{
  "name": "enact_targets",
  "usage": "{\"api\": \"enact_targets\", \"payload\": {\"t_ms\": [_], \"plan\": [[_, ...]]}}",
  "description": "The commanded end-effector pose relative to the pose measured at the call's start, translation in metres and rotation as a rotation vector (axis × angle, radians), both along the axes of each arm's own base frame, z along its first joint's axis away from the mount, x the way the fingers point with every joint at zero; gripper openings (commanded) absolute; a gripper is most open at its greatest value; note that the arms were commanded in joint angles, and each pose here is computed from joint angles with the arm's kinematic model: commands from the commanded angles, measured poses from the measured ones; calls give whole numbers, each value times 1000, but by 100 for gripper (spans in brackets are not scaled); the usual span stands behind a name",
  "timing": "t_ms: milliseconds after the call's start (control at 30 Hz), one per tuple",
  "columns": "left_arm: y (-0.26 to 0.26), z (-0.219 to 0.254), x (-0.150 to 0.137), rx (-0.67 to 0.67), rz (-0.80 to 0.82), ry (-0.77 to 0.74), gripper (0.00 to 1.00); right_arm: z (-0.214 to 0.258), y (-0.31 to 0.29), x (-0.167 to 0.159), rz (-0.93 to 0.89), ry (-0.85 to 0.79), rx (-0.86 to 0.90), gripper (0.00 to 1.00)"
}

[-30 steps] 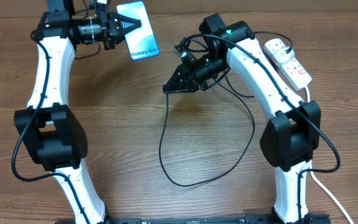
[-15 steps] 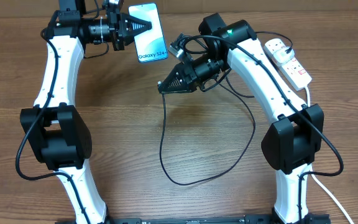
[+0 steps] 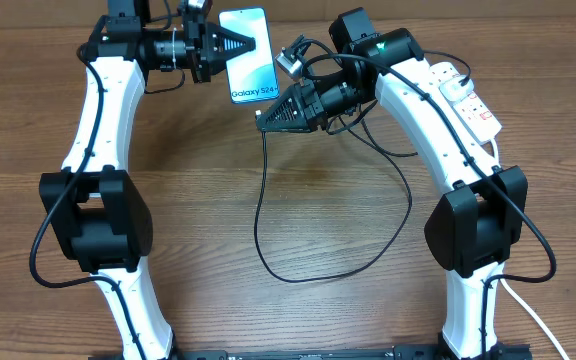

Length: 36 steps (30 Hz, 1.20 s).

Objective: Plug charger to phone and switch on socket

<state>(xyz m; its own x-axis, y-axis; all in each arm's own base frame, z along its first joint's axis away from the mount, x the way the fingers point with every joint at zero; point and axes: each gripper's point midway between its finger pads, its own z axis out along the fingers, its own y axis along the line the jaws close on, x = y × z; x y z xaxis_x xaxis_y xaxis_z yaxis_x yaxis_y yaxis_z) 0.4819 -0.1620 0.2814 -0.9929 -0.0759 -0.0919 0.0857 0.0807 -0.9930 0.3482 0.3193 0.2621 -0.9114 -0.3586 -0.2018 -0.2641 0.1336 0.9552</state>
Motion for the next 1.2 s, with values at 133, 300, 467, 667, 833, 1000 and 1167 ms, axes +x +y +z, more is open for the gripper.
{"api": "enact_targets", "payload": {"t_ms": [133,300,467,667,833,1000,1167], "plan": [[-1,26,-5,11,8,-64,4,33,0,-6,15,-8,84,4],[-6,25,-6,13,-1,-64,4,35,4,-11,31,-5,96,4],[-10,25,-8,13,-10,-64,4,37,6,-12,38,-4,111,4],[-13,26,-10,5,-20,-48,4,28,6,-5,21,-59,69,4],[-13,29,-13,-12,-34,-34,4,21,7,0,7,-101,33,4],[-13,32,-16,-32,-52,-28,4,22,8,3,7,-129,44,4],[-12,32,-16,-34,-52,-29,4,23,8,4,6,-130,45,4]]}}
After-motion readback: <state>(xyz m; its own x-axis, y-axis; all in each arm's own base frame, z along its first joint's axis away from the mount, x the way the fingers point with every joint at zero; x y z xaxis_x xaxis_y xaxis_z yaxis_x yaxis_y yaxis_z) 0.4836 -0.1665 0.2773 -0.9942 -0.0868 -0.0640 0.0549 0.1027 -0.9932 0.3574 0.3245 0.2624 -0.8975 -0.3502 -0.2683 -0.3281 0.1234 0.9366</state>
